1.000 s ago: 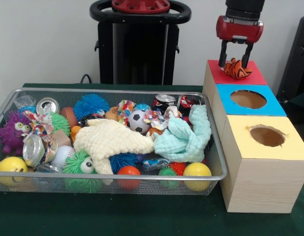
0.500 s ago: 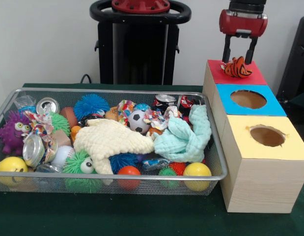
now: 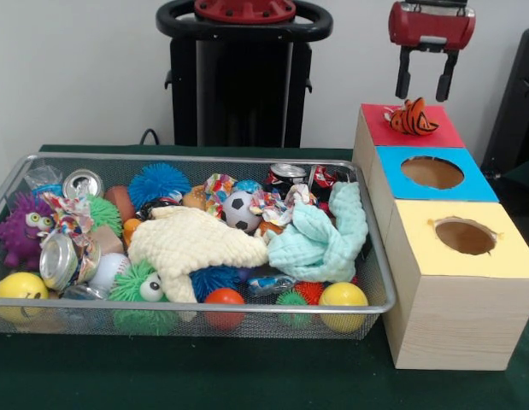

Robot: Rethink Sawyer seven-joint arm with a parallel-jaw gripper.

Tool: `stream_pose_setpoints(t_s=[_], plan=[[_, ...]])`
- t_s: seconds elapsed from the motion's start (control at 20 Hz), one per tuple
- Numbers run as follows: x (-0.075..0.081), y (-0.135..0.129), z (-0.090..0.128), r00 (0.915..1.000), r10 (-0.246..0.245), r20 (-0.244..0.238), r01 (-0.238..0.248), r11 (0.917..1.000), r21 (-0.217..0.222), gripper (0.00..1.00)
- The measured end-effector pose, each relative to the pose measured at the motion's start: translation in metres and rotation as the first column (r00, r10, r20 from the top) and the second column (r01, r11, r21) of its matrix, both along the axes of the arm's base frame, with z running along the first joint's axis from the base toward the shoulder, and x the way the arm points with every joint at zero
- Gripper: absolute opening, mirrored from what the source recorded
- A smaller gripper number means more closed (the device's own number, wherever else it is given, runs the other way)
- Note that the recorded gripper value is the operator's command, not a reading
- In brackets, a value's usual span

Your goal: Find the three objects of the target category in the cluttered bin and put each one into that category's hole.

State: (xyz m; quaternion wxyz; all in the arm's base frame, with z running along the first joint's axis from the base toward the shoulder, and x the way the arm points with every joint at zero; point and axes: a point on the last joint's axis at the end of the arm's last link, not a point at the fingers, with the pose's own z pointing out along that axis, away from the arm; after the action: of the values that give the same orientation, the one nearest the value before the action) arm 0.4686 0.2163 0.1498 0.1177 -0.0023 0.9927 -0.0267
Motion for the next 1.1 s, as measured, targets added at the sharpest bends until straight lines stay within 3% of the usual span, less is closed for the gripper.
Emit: stream_pose_setpoints(t_s=[0.45, 0.5, 1.1], plan=[[0.007, -0.004, 0.012, 0.9996, -0.011, 0.027, 0.010, 0.9999, 0.008, 1.00], [0.008, -0.007, 0.013, 0.9994, -0.017, 0.029, 0.017, 0.9998, 0.009, 0.00], [0.011, -0.012, 0.013, 0.9992, -0.029, 0.029, 0.029, 0.9996, 0.009, 0.00]])
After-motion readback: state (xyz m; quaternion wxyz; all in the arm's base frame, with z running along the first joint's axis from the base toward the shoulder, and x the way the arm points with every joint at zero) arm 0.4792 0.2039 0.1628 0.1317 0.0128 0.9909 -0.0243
